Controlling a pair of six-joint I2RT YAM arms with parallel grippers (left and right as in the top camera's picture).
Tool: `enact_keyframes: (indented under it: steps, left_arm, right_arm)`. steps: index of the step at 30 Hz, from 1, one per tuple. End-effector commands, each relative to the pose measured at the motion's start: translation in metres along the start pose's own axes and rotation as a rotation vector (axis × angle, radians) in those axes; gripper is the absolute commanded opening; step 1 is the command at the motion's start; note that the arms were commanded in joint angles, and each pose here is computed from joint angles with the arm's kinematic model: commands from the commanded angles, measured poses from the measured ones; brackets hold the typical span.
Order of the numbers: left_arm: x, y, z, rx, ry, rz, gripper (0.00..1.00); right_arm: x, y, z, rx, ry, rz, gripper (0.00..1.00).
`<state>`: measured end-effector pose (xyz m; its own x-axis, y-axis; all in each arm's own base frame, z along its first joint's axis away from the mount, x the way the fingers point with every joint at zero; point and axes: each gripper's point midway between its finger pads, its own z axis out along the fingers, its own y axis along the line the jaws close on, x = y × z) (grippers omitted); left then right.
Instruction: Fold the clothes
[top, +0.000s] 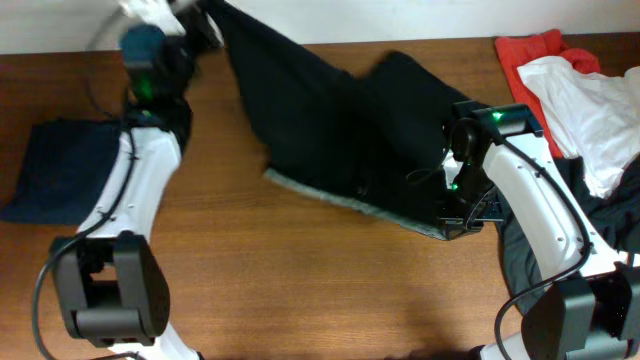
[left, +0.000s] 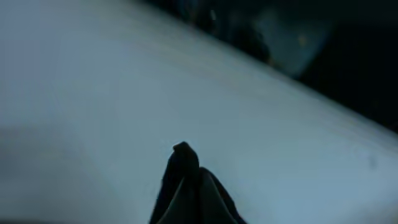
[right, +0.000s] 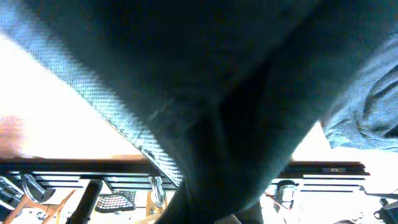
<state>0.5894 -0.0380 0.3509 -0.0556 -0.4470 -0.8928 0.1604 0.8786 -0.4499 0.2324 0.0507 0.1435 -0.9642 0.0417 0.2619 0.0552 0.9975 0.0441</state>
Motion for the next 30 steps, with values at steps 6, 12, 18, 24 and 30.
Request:
enact_keyframes:
  steps: [6, 12, 18, 24, 30]
  left_arm:
    - [0.052, 0.057, 0.028, -0.171, 0.145, -0.039, 0.99]
    - [0.181, 0.085, -0.037, -0.3, 0.728, -0.103, 0.99]
    - [0.244, 0.079, -0.132, -0.413, 1.177, -0.216, 0.99]
    - [0.273, 0.071, -0.201, -0.524, 1.442, -0.26, 0.99]
    - [0.31, 0.073, -0.237, -0.565, 1.551, -0.237, 0.99]
  right_arm:
    - [0.01, -0.004, -0.006, 0.021, -0.004, 0.001, 0.04]
    - [0.007, -0.005, -0.006, 0.026, -0.018, 0.0, 0.09]
    - [0.0, -0.003, -0.006, 0.022, -0.043, -0.023, 0.11]
    - [-0.005, -0.002, -0.006, 0.018, -0.064, -0.027, 0.16]
    - [-0.005, -0.002, -0.006, 0.018, -0.064, -0.039, 0.38]
